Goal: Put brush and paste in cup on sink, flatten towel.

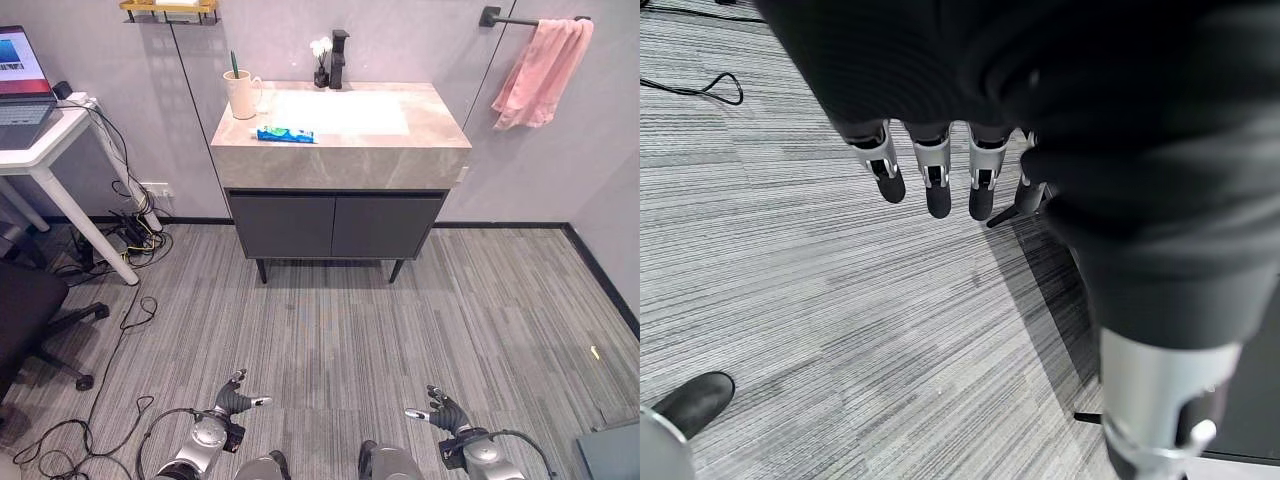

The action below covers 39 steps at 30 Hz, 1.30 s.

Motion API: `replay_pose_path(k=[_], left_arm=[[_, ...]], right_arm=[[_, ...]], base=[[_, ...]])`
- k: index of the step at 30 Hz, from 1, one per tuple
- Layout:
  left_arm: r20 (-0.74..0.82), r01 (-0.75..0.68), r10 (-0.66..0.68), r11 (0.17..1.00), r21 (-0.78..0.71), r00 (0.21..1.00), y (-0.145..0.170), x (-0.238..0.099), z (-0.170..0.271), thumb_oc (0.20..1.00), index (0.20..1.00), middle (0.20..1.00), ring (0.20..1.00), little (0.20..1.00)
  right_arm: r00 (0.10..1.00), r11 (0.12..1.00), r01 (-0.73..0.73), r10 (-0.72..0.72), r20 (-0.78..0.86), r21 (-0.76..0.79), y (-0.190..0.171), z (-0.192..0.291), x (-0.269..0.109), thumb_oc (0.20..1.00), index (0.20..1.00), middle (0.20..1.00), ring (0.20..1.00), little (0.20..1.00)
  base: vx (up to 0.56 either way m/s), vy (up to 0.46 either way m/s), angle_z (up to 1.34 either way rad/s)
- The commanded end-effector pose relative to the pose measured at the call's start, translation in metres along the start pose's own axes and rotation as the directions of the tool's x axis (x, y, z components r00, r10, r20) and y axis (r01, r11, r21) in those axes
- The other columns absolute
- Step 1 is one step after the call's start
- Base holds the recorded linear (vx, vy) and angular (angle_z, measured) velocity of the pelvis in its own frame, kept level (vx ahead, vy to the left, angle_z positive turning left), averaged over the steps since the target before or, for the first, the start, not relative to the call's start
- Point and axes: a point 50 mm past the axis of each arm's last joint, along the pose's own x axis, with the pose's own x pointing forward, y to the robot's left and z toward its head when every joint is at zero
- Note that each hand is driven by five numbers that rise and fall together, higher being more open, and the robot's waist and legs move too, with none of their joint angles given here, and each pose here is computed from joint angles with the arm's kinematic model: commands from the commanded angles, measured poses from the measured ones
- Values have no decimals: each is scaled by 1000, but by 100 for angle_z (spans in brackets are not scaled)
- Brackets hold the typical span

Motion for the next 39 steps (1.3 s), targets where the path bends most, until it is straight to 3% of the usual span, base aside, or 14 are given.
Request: replay_pose_path(k=[1, 22, 27, 31, 39], left_arm=[[68, -36, 36, 999, -3, 997, 8, 1, 9, 1000, 1000, 1000, 1000, 1000], [-15, -7, 6, 999, -35, 1000, -9, -2, -8, 1000, 1000, 1000, 1000, 1000], [-18, 18, -17, 1000, 23, 1000, -12, -1, -7, 1000, 1000, 1000, 1000, 1000], [-13, 45, -44, 998, 54, 999, -12, 0, -5, 1000, 1000, 1000, 1000, 1000], [-8, 37, -36, 996, 80, 999, -6, 1, -2, 1000, 1000, 1000, 1000, 1000]], right_arm=[[996, 999, 3, -7, 90, 43, -2, 18, 3, 1000, 1000, 1000, 1000, 1000], [999, 996, 8, -5, -39, 94, 9, -6, 3, 1000, 1000, 1000, 1000, 1000], [997, 1000, 0, 0, -76, 7, 9, -9, 4, 1000, 1000, 1000, 1000, 1000], [994, 997, 11, -2, -109, 76, 6, -16, 2, 1000, 1000, 1000, 1000, 1000], [999, 996, -41, 43, -22, 83, 15, 7, 10, 1000, 1000, 1000, 1000, 1000]], base=[[37, 27, -5], [42, 17, -8], [1, 33, 2], [18, 88, 6], [-7, 167, 7]])
